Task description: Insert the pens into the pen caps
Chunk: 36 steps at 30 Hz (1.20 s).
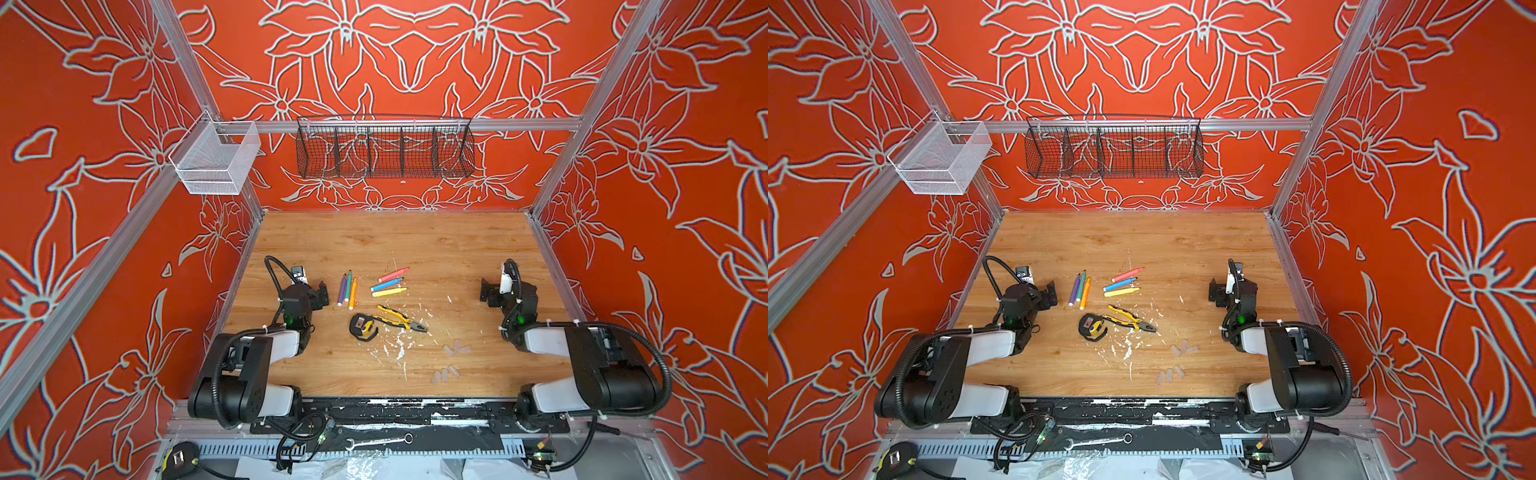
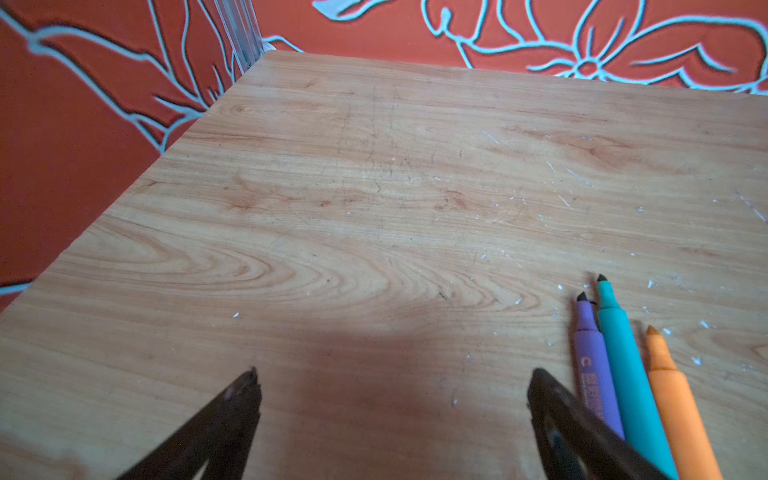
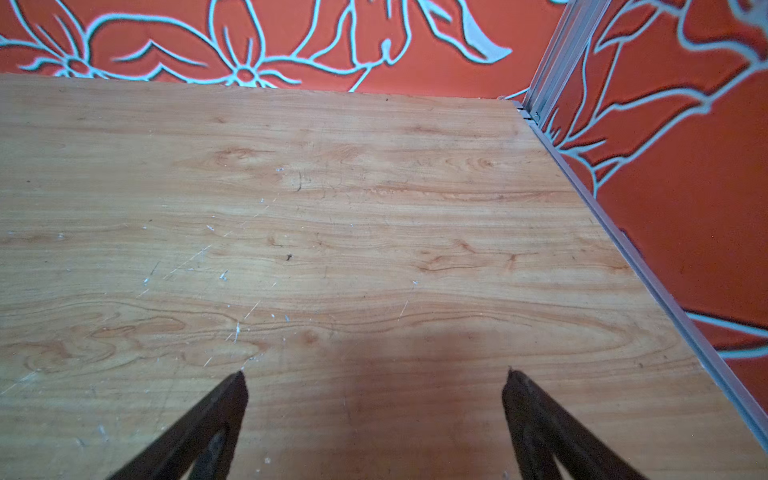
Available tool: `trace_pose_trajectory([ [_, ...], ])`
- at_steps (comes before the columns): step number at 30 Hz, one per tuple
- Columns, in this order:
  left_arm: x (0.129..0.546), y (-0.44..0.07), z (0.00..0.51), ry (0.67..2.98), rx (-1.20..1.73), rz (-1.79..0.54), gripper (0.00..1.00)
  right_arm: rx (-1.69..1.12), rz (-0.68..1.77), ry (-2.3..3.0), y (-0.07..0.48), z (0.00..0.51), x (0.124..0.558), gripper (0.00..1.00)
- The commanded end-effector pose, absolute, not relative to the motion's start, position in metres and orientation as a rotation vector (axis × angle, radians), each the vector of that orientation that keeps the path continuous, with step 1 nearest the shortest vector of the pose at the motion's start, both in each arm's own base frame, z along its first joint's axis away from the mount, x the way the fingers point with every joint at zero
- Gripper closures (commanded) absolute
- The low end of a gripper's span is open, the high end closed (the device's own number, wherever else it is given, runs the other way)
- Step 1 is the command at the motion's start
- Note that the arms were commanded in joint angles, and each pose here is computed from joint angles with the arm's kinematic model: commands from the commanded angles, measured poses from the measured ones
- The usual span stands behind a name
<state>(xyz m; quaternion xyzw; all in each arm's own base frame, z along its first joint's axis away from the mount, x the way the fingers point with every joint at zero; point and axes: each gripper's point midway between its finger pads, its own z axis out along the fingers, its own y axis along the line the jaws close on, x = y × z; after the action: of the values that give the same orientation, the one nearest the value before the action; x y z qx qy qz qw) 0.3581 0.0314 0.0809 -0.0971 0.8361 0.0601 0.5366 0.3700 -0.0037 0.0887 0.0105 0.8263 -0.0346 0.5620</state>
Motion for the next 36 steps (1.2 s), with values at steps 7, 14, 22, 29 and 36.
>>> trace_pose_trajectory([
  [7,0.362,0.033,0.089,1.965,-0.23,0.141,0.03,0.001,-0.076,1.935,-0.001,0.094,0.374,0.03],
  [14,0.362,0.032,0.089,1.968,-0.229,0.14,0.03,0.002,-0.076,1.935,-0.002,0.094,0.374,0.03],
  [22,0.363,0.032,0.089,1.967,-0.229,0.14,0.03,0.0,-0.075,1.935,-0.001,0.094,0.374,0.03],
  [29,0.362,0.032,0.089,1.969,-0.229,0.14,0.03,0.001,-0.076,1.935,-0.001,0.094,0.374,0.03],
  [36,0.364,0.025,0.116,1.993,-0.193,0.151,0.03,0.002,-0.078,1.937,-0.002,0.093,0.374,0.03],
])
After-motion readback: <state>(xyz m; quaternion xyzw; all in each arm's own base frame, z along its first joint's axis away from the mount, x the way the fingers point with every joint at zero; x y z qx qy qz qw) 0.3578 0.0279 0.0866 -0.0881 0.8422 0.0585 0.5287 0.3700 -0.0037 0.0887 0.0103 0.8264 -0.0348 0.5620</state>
